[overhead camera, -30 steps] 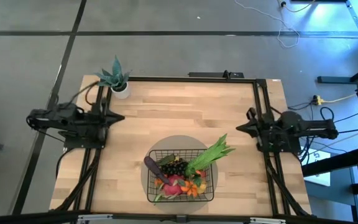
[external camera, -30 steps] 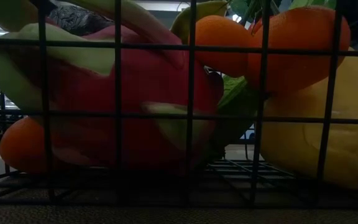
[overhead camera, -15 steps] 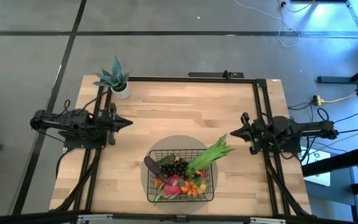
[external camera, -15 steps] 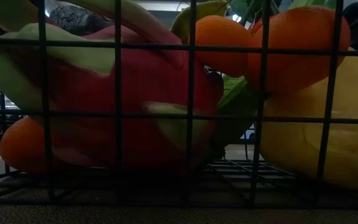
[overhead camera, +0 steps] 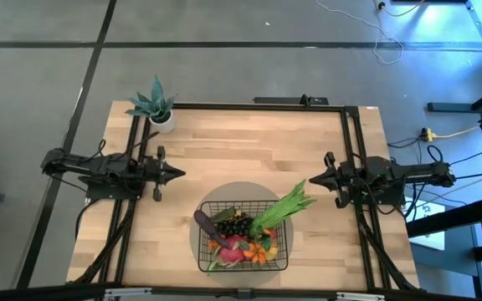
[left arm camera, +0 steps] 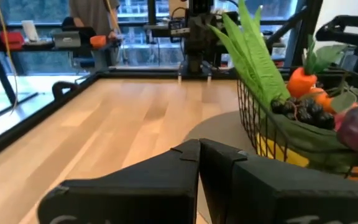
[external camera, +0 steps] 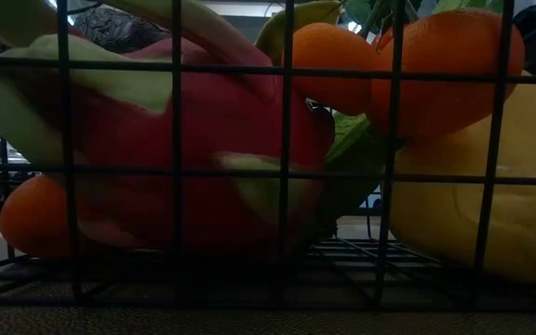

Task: Build produce basket
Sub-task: Return to Home Position

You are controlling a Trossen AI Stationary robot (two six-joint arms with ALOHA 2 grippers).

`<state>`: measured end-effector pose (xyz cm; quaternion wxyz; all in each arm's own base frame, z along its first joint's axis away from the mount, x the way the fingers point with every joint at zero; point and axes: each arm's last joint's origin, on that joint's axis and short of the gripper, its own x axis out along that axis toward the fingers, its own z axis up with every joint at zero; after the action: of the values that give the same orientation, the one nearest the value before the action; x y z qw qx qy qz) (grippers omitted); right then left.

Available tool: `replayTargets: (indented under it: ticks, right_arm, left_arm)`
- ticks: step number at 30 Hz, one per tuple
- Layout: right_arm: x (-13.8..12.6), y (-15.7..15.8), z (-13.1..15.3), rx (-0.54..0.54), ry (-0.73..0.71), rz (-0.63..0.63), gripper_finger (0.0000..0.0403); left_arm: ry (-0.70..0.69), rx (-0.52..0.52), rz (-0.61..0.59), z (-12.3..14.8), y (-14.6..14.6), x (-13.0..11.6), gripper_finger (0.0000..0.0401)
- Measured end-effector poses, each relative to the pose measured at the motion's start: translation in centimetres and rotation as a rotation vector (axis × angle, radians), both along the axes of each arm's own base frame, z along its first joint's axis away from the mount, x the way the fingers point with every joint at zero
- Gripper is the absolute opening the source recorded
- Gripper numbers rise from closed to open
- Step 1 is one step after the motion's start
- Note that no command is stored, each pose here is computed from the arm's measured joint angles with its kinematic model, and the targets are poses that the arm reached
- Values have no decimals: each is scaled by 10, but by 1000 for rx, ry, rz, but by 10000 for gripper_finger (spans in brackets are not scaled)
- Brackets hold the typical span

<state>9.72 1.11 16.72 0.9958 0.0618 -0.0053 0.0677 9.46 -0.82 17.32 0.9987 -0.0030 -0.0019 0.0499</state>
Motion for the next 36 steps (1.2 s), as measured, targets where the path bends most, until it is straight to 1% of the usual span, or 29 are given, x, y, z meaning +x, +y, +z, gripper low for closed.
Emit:
replayTargets:
  ticks: [6, 11, 14, 36]
  right_arm:
    - [0, 0, 0, -1, 3, -1, 0]
    - [0, 0, 0, -1, 3, -1, 0]
    - [0, 0, 0, -1, 3, -1, 0]
    - [0, 0, 0, -1, 2, -1, 0]
  left_arm:
    - [1, 42, -22, -1, -1, 0, 0]
    - [4, 39, -21, -1, -1, 0, 0]
    - [7, 67, -21, -1, -1, 0, 0]
    - [9, 68, -21, -1, -1, 0, 0]
